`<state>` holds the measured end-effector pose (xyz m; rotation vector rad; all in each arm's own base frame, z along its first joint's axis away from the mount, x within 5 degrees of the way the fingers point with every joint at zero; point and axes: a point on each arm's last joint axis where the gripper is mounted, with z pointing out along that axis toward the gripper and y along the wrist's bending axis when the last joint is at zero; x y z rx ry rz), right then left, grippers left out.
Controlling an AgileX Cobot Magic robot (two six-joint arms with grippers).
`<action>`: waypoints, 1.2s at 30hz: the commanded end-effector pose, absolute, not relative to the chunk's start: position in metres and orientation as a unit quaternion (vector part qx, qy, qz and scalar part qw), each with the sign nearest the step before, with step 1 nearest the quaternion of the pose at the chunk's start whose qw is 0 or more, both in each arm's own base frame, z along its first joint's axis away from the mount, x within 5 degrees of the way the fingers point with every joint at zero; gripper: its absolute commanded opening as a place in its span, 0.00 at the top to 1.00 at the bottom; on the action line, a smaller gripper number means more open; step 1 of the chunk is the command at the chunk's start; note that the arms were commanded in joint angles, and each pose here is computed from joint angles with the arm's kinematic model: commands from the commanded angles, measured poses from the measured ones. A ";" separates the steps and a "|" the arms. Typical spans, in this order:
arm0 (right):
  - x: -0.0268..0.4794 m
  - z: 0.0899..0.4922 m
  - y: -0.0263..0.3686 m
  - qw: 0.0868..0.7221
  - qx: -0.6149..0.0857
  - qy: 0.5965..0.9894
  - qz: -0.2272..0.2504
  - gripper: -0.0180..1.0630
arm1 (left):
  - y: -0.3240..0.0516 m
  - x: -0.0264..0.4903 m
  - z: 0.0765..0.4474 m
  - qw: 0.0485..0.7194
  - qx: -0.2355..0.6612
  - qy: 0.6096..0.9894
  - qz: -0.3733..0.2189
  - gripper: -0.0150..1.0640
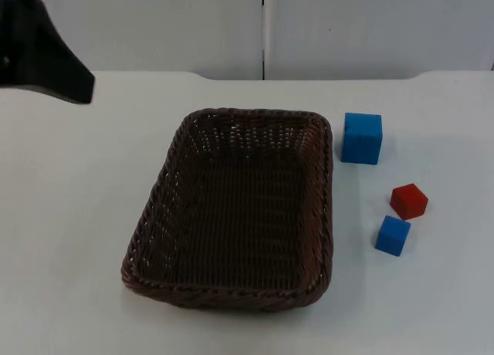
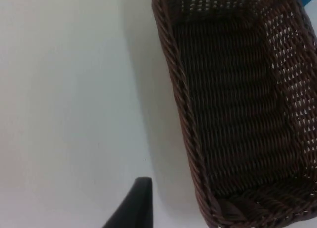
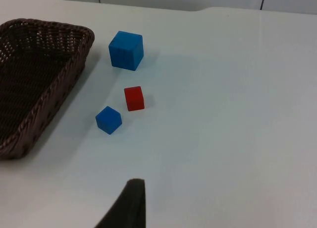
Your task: Pick up the basket with the left hand and place the largest block into the basket with the right hand.
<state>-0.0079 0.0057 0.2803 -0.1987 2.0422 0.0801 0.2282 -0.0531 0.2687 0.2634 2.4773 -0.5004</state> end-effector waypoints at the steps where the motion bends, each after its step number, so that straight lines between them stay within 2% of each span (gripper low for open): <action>1: -0.008 0.281 0.006 0.521 -0.080 0.849 0.031 0.01 | -0.058 0.241 0.262 0.288 0.098 0.933 -0.191 0.07; 14: -0.008 0.281 0.006 0.521 -0.080 0.849 0.031 0.01 | -0.071 0.297 0.230 0.226 0.102 0.950 -0.192 0.07; 20: -0.008 0.281 0.006 0.521 -0.080 0.849 0.031 0.01 | -0.077 0.324 0.212 0.175 0.118 0.957 -0.197 0.07; 36: -0.008 0.281 0.006 0.521 -0.080 0.849 0.031 0.01 | -0.084 0.372 0.176 0.143 0.117 0.962 -0.199 0.07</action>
